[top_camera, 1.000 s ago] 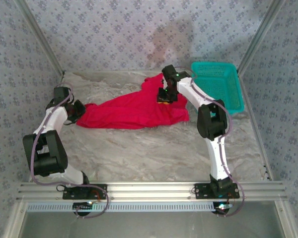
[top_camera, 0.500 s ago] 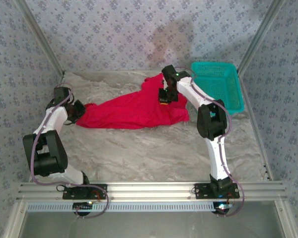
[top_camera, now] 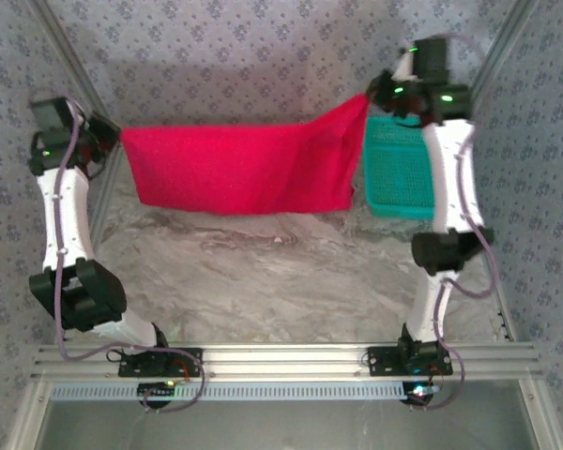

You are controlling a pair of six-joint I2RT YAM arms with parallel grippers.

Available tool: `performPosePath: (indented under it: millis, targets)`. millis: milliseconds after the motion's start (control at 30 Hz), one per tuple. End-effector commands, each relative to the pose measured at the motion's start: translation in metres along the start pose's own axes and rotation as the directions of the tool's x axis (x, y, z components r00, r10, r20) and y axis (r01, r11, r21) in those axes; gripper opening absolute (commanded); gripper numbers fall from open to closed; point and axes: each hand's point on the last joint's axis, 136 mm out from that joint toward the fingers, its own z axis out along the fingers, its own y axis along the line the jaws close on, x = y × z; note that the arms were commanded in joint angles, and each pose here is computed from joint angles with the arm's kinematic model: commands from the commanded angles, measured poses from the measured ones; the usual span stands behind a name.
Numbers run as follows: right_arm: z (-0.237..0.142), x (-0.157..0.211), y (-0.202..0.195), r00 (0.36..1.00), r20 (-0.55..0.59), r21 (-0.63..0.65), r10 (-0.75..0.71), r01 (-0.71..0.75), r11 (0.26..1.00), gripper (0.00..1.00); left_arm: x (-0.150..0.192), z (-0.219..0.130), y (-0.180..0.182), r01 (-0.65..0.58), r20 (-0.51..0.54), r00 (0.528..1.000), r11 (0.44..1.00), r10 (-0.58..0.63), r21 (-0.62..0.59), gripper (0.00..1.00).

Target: Fold the inside-out t-shirt

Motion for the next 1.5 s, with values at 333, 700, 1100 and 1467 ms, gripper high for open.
performPosePath:
  millis: [333, 700, 1100, 1467]
  targets:
    - [-0.267, -0.021, 0.1, 0.909, 0.414, -0.277, -0.039, 0.167, 0.946, 0.0, -0.048, -0.253, -0.123, -0.201, 0.493, 0.867, 0.955, 0.07, 0.218, 0.0]
    - [-0.303, -0.015, 0.105, 0.88, 0.474, -0.296, -0.03, 0.191, 0.936, 0.0, -0.036, -0.299, -0.132, -0.308, 0.565, 0.805, 0.941, 0.178, 0.143, 0.0]
    - [-0.171, -0.038, 0.07, 0.954, 0.296, -0.31, 0.056, 0.04, 0.95, 0.0, -0.037, -0.138, -0.071, -0.118, 0.278, 0.959, 0.975, 0.062, 0.188, 0.0]
    - [-0.066, -0.082, 0.064, 0.971, 0.212, -0.353, 0.111, -0.03, 0.935, 0.0, -0.061, -0.024, -0.077, -0.006, 0.132, 0.991, 0.976, -0.024, 0.219, 0.0]
